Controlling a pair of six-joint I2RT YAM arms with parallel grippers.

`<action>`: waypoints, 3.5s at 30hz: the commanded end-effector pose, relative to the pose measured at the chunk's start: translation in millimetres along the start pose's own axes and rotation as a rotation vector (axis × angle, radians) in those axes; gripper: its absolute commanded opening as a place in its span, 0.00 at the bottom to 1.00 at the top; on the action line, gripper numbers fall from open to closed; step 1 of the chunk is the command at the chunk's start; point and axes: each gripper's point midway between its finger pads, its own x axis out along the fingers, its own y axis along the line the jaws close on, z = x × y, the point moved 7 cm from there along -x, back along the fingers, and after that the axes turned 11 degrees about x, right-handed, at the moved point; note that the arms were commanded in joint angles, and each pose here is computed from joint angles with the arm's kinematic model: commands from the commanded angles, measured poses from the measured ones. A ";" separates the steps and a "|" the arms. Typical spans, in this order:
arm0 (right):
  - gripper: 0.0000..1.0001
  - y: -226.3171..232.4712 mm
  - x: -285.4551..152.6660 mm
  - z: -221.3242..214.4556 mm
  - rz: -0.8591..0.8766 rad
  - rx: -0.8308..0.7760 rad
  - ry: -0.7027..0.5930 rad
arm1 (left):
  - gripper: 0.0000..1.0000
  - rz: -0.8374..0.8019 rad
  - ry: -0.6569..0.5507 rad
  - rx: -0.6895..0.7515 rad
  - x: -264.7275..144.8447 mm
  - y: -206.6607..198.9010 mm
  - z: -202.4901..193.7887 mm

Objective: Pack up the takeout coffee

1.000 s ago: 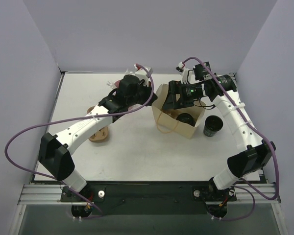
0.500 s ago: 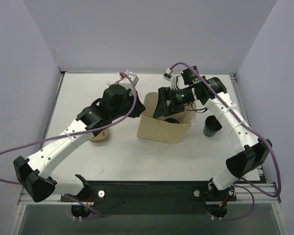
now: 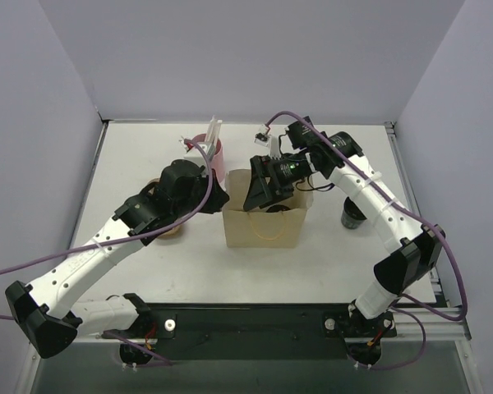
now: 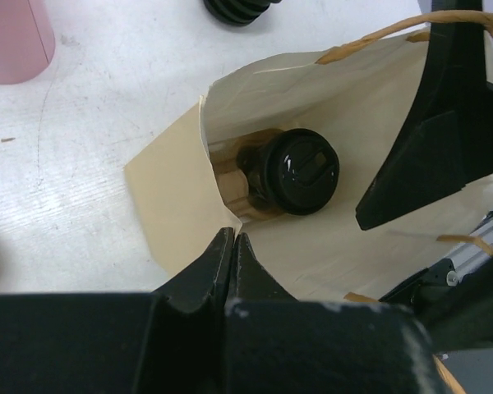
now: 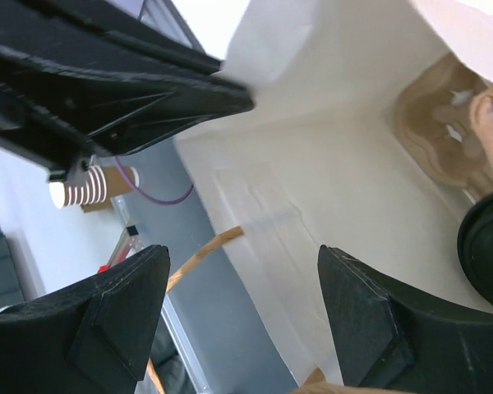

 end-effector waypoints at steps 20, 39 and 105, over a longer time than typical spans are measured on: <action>0.75 18.9 -26.7 -46.5 0.035 0.121 0.177 | 0.00 -0.002 -0.043 -0.023 -9.8 2.4 -2.7; 0.75 35.5 -43.3 -58.6 0.115 0.141 0.195 | 0.00 -0.008 -0.042 -0.010 -9.4 3.1 -6.0; 0.78 42.0 -86.0 -73.2 -0.087 0.257 0.078 | 0.08 -0.033 -0.055 0.005 -14.0 0.2 4.1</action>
